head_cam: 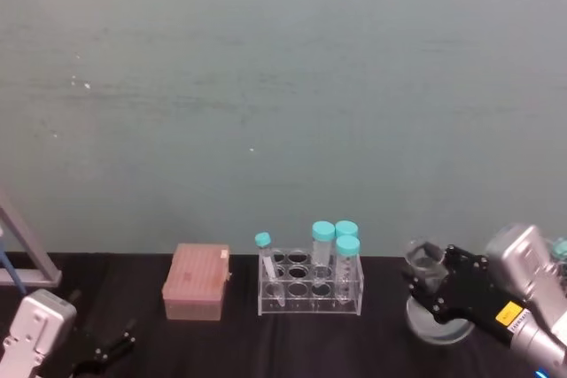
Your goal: Pick up the beaker with the right gripper, shake it three times, and then put it down.
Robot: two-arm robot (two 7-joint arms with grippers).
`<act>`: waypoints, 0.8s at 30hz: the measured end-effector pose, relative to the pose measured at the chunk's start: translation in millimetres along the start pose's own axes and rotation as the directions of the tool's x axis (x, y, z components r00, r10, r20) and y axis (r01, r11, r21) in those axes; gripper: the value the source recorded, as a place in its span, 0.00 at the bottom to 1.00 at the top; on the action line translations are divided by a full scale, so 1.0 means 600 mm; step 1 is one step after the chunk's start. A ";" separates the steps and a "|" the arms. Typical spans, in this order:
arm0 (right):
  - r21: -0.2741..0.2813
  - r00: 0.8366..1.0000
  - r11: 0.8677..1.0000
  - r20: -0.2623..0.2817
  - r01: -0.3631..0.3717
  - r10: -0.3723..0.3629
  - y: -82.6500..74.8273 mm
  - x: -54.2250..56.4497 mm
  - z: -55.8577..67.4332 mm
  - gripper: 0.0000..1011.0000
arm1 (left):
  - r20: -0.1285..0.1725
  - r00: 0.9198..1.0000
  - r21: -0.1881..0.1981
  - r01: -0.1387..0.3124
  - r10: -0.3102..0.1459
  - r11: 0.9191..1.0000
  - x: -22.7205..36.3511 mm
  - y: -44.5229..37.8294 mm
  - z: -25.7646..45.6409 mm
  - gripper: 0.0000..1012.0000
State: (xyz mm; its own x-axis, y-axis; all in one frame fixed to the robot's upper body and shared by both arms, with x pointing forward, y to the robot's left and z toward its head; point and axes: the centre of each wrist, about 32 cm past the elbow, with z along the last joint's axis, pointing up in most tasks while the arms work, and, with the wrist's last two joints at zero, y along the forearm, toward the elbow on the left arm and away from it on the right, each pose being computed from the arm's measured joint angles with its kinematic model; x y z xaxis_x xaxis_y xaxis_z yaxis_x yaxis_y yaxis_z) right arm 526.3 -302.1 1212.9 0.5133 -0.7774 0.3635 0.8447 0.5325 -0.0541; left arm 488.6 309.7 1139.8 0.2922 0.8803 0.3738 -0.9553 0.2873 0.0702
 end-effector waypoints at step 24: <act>0.033 0.998 0.999 0.062 -0.001 -0.001 0.000 -0.007 0.004 0.45 | 0.000 1.000 0.000 0.000 0.000 1.000 0.0000 0.000 0.000 0.99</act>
State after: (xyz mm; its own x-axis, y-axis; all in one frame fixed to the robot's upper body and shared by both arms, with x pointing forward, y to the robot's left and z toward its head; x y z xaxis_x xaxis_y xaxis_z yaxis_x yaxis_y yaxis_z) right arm 523.6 -298.3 1213.9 0.5018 -0.7561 0.4201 0.8390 0.5436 -0.0237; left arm 488.6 309.7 1139.8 0.2923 0.8803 0.3737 -0.9553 0.2873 0.0703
